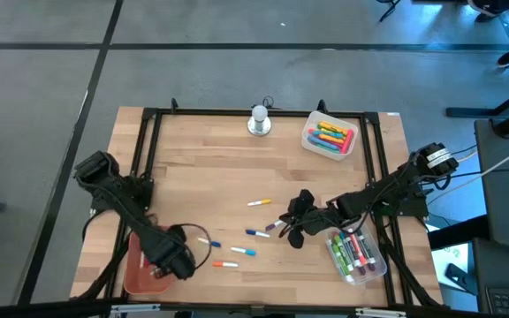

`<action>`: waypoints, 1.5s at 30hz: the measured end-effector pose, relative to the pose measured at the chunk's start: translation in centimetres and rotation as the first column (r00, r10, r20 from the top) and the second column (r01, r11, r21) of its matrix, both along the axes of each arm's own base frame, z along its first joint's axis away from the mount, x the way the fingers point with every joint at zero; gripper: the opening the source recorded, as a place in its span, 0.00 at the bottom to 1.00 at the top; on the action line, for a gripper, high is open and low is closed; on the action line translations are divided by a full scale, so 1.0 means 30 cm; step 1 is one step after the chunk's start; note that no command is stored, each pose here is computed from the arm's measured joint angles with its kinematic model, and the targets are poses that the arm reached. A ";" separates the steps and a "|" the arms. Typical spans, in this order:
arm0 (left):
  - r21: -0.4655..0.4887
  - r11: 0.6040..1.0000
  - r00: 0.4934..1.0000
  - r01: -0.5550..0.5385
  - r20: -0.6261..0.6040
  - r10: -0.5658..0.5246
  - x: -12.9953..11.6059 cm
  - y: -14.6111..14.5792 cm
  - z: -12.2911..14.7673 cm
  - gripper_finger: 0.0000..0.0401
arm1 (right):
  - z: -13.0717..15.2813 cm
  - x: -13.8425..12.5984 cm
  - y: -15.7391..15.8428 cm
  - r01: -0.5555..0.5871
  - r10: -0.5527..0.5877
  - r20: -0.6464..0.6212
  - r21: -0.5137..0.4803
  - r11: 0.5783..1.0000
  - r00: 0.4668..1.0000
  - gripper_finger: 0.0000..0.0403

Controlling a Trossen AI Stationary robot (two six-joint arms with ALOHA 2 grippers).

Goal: Pick & Place Markers
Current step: Put the small blue highlighter pen into the orange bin

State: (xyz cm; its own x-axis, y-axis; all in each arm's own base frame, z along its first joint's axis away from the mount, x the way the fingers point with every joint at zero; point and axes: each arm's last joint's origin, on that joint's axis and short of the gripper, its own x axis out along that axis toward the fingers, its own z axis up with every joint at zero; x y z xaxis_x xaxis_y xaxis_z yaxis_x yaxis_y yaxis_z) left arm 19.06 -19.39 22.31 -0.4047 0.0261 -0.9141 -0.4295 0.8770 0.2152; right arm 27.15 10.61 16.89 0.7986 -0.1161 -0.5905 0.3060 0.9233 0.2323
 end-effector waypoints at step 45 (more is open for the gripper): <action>0.115 0.823 0.625 0.556 0.595 -0.506 0.194 0.082 -0.332 0.14 | -0.003 0.005 -0.010 0.036 -0.036 0.004 0.021 0.999 0.999 0.04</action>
State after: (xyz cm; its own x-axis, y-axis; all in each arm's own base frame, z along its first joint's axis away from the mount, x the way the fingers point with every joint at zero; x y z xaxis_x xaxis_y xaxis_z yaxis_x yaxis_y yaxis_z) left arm 24.87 -16.92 12.35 0.2628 -0.0105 -0.9648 0.1014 0.9947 0.0168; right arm 27.30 10.32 16.80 0.7966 -0.1321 -0.5898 0.3378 0.9065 0.2532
